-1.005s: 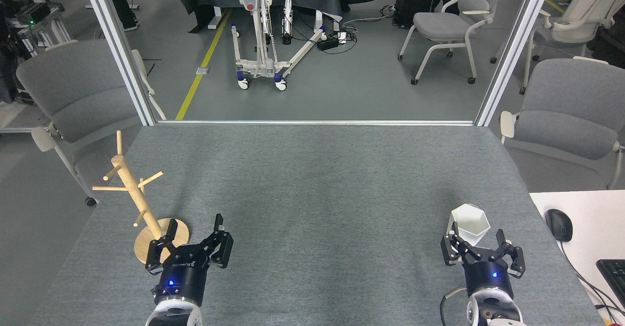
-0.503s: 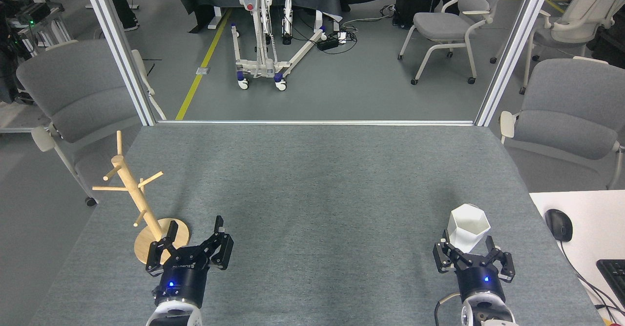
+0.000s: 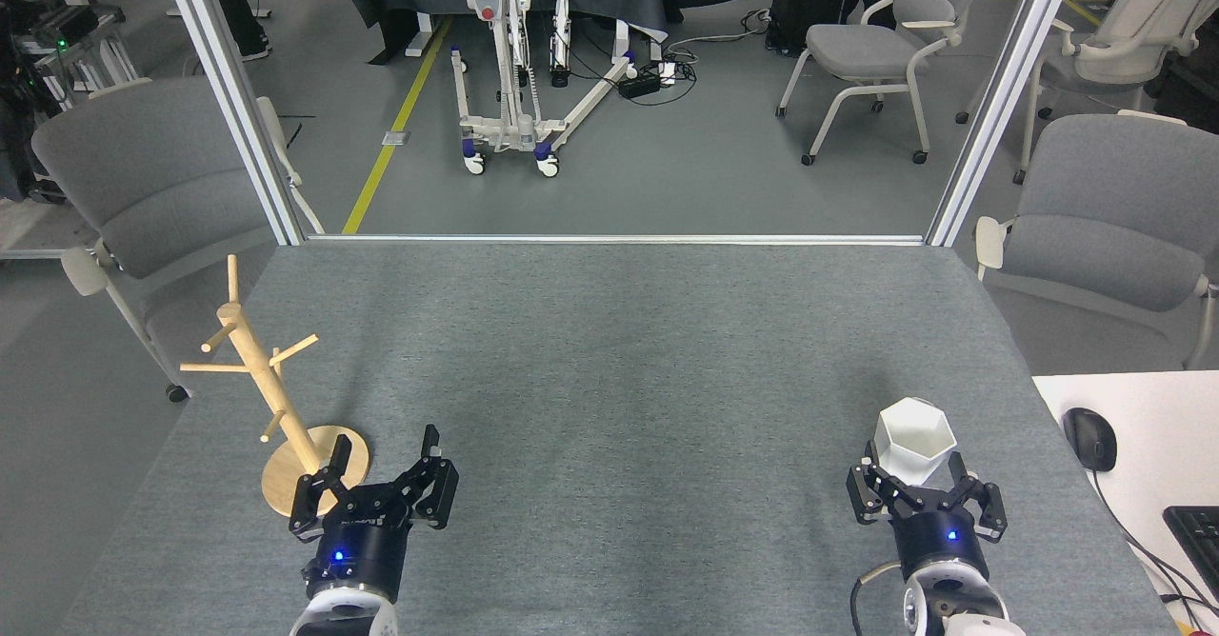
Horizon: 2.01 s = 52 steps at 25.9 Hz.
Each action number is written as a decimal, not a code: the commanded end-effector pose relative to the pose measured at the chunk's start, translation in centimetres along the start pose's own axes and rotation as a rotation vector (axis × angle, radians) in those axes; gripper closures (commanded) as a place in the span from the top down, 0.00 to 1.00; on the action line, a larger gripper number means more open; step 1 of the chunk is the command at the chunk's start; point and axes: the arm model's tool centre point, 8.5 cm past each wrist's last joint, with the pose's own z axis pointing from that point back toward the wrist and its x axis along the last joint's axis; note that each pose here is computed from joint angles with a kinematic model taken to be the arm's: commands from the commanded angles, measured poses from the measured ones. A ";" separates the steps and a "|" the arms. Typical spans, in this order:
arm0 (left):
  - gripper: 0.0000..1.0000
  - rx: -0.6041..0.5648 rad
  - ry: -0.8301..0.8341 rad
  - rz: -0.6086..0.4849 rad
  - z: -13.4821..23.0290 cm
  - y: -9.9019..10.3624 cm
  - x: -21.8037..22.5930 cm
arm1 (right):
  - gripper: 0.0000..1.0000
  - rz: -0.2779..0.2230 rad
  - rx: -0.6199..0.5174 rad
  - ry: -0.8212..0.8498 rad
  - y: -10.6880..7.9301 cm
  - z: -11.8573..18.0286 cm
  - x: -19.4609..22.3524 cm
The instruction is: Hang cup on storage rack
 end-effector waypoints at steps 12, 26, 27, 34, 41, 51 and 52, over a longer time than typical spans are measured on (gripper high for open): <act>0.99 -0.008 0.003 0.003 0.0 -0.3 0.0 | 0.99 -0.001 0.019 0.004 0.2 -0.6 -0.1; 0.99 -0.015 0.004 0.003 0.0 -0.5 0.0 | 0.99 0.002 0.002 0.007 -0.7 -1.2 -0.4; 0.99 -0.015 0.004 0.001 0.0 -0.5 0.0 | 0.99 0.000 0.007 0.007 -0.5 -1.2 -0.3; 0.99 -0.026 0.003 0.000 0.0 -0.9 -0.1 | 0.99 0.000 0.008 0.008 -0.8 -1.7 -0.3; 0.99 -0.024 0.003 0.002 0.0 -0.9 0.0 | 0.99 0.002 0.015 0.011 -0.9 -2.2 -0.5; 0.99 -0.026 0.002 0.003 -0.4 -0.9 0.1 | 0.99 0.016 0.026 0.020 -0.6 -2.1 -1.3; 0.99 -0.026 0.002 0.003 -0.4 -0.9 0.1 | 0.99 0.014 0.026 0.020 -0.6 -2.1 -1.3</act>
